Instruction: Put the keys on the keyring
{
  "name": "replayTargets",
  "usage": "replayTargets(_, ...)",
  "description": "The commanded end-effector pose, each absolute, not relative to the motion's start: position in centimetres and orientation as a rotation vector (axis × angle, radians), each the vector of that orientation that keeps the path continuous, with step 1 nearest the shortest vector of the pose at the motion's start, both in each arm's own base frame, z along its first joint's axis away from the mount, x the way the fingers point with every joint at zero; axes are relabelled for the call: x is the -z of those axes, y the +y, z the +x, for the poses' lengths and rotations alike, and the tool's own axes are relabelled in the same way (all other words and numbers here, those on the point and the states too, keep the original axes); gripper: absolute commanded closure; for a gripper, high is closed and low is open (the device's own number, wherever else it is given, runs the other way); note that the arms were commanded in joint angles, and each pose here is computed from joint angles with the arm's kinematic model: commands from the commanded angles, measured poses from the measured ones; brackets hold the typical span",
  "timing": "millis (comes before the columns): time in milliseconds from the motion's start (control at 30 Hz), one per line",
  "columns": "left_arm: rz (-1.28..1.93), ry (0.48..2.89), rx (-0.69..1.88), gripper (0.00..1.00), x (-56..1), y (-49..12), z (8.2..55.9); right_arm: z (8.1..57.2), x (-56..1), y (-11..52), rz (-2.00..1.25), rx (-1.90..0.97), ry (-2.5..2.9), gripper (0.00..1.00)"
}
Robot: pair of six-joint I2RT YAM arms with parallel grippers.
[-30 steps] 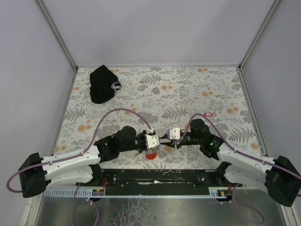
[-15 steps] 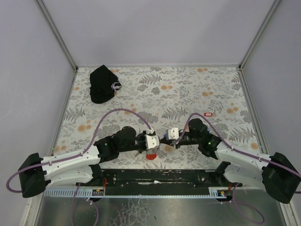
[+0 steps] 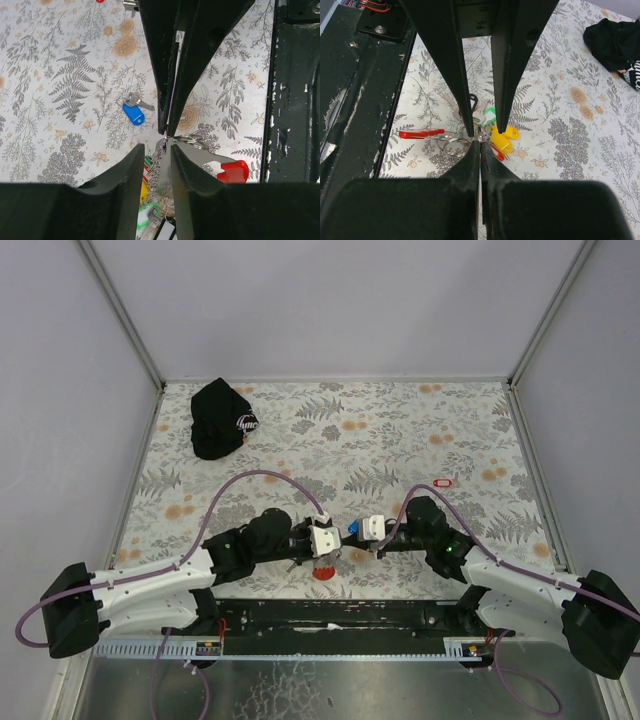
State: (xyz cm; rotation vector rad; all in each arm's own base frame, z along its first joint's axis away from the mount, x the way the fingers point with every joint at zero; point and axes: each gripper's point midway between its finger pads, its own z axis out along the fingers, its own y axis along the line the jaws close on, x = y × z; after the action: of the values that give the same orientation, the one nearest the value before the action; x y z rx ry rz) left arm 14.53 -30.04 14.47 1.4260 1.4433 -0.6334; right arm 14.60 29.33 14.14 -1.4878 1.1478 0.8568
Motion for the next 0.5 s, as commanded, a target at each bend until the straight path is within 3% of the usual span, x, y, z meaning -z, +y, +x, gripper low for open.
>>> replayTargets(0,1.400,1.432,0.615,0.73,-15.49,-30.52,15.11,15.32,-16.73,29.79,-1.432,-0.828,1.058,1.00)
replayTargets(100,1.400,1.421,0.625,0.76,-15.60,-30.61,14.97,15.28,-16.72,29.86,-1.434,-0.835,1.059,1.00)
replayTargets(400,1.391,1.397,0.643,1.00,-15.72,-30.75,14.83,15.23,-16.46,30.02,-1.443,-0.850,1.071,1.00)
replayTargets(467,1.388,1.394,0.645,1.00,-15.76,-30.74,14.80,15.24,-16.38,30.04,-1.442,-0.853,1.080,1.00)
